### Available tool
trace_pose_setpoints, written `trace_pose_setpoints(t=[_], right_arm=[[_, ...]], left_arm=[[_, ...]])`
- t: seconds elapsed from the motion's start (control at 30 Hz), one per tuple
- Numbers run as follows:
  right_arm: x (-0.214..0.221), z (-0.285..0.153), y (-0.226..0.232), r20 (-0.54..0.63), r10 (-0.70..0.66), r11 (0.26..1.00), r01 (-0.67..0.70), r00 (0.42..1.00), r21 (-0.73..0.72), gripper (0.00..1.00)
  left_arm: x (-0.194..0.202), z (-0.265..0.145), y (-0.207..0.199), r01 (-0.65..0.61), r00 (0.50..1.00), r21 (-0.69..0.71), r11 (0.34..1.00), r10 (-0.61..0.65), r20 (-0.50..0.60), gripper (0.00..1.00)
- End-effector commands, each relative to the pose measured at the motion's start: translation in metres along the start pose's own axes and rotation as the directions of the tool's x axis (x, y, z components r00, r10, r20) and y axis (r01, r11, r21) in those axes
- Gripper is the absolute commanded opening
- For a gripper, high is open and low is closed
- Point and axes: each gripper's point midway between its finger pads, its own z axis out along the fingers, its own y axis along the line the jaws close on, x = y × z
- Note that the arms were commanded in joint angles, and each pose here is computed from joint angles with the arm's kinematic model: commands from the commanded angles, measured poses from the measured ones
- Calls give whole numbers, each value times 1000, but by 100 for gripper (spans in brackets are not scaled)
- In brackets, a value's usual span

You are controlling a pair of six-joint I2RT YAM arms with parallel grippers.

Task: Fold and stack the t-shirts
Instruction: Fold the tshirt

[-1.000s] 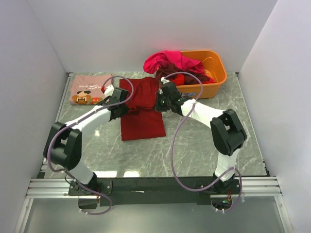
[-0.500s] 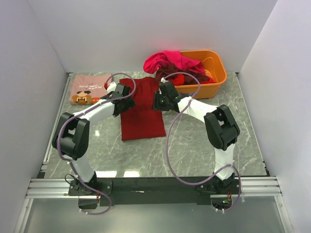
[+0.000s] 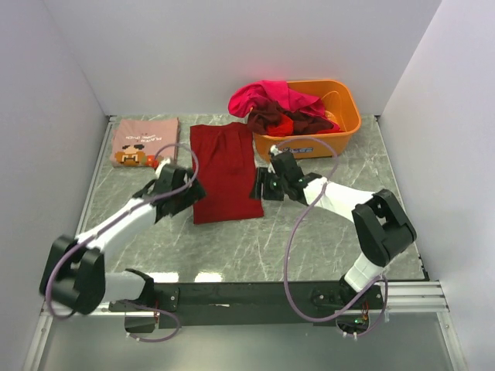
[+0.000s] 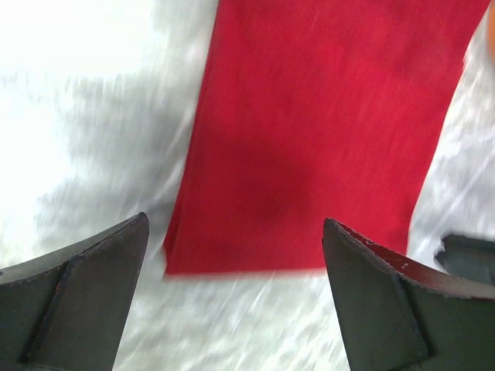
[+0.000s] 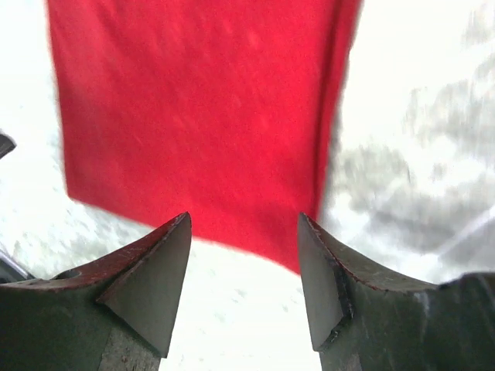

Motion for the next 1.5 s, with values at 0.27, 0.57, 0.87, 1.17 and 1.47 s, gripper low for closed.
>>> trace_pose_setpoints(t=[0.27, 0.57, 0.87, 1.17, 1.47], right_arm=[[41, 1, -7, -56, 63, 997, -64, 996, -35, 61], [63, 8, -23, -100, 138, 990, -136, 985, 35, 52], [72, 17, -27, -121, 150, 988, -145, 981, 52, 43], [82, 15, -31, -134, 151, 987, -143, 979, 68, 3], [126, -19, -28, -267, 104, 994, -106, 958, 5, 0]], left_arm=[[65, -10, 30, 45, 988, 82, 996, -33, -149, 91], [84, 0, 46, 38, 979, 37, 999, -30, -201, 64], [80, 21, 56, 15, 984, -48, 999, -23, -177, 50], [92, 29, 66, -28, 972, -92, 995, 5, -235, 1], [112, -24, 95, -8, 973, -132, 991, -23, -231, 1]])
